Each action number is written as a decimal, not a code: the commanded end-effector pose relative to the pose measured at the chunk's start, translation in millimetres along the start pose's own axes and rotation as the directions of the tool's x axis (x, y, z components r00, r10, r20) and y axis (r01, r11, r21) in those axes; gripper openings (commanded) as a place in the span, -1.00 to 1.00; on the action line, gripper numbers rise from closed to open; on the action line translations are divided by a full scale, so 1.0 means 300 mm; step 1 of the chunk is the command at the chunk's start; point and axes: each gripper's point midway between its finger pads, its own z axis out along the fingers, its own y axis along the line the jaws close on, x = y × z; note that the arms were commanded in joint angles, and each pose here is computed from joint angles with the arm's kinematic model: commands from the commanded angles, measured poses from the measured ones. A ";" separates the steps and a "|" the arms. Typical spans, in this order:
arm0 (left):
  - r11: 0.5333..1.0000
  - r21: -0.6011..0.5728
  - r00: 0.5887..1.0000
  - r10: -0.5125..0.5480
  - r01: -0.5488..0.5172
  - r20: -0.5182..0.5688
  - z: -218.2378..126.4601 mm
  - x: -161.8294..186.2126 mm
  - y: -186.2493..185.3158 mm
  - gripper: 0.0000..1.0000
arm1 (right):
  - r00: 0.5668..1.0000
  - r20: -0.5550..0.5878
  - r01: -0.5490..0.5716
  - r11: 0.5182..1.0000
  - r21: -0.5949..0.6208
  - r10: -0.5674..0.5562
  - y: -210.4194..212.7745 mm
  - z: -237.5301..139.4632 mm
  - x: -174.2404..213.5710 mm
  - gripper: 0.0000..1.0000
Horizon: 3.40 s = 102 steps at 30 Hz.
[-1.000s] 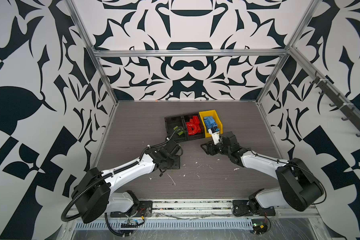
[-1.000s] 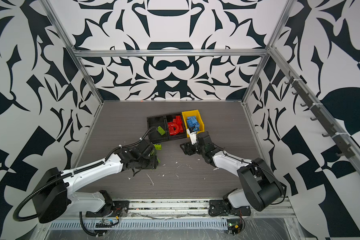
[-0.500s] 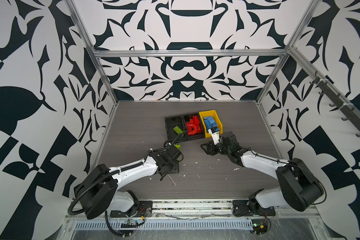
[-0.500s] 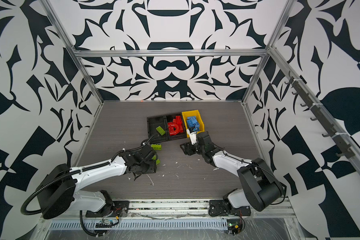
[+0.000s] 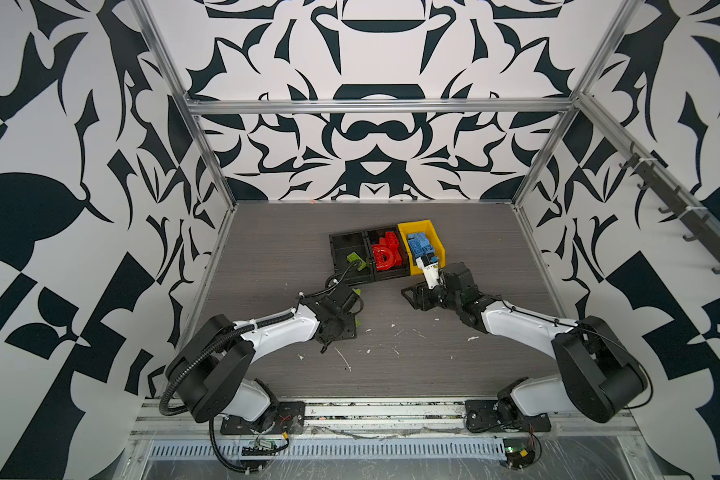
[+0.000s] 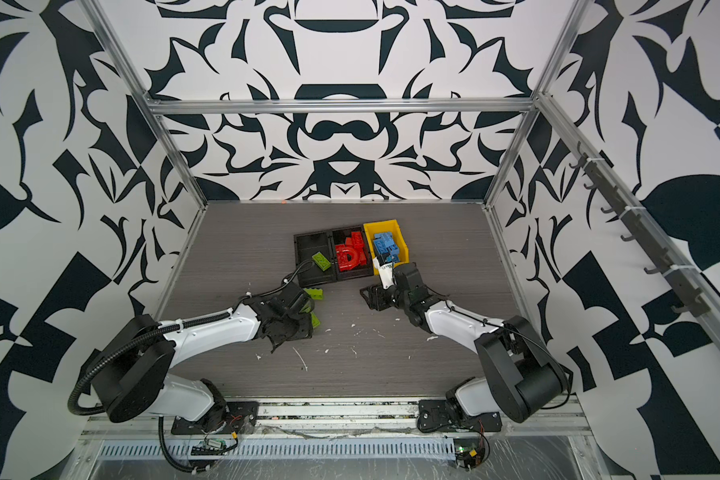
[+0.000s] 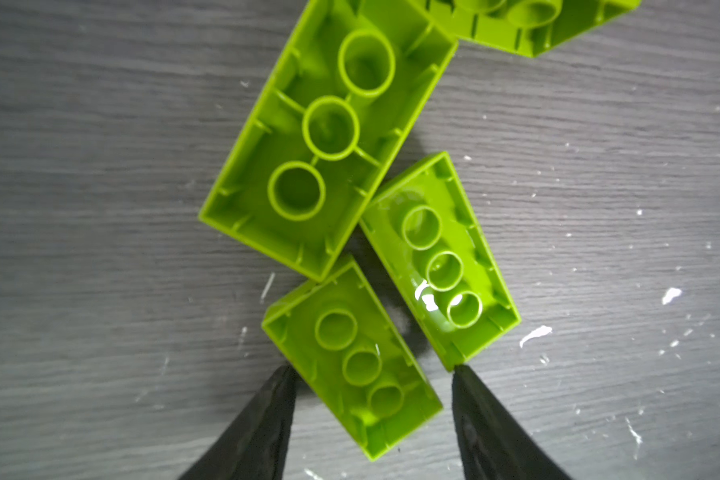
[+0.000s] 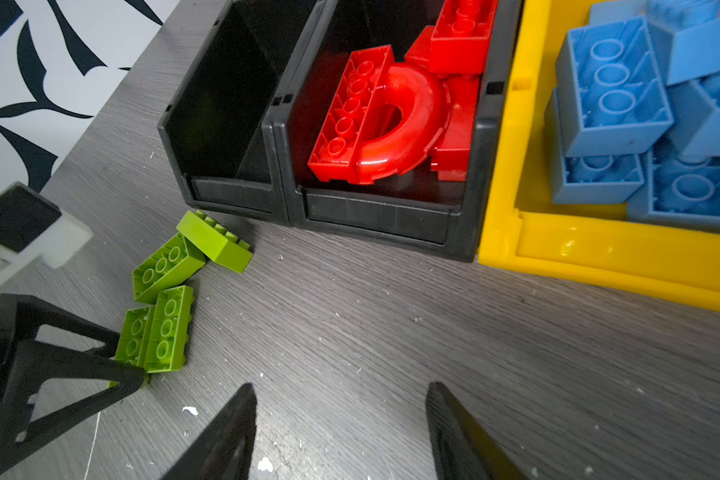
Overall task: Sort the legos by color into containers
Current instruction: 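Return the left gripper to the pile and close on another lime-green brick, then carry the lime-green brick into the empty black compartment and open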
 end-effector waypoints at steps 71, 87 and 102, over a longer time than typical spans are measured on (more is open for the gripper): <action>0.956 0.107 0.942 0.244 -0.274 0.229 -0.218 -0.647 -0.196 -0.24 | 0.999 0.042 0.036 0.999 -0.027 -0.035 0.032 -0.006 -0.062 0.30; 0.958 0.098 0.950 0.246 -0.268 0.193 -0.050 -0.803 -0.174 -0.26 | 0.996 0.073 0.048 0.998 -0.050 -0.044 0.053 -0.022 -0.079 0.29; 0.953 0.091 0.935 0.262 -0.290 0.240 -0.192 -0.811 -0.180 0.14 | 0.997 0.063 0.049 0.997 -0.056 -0.046 0.059 -0.017 -0.074 0.33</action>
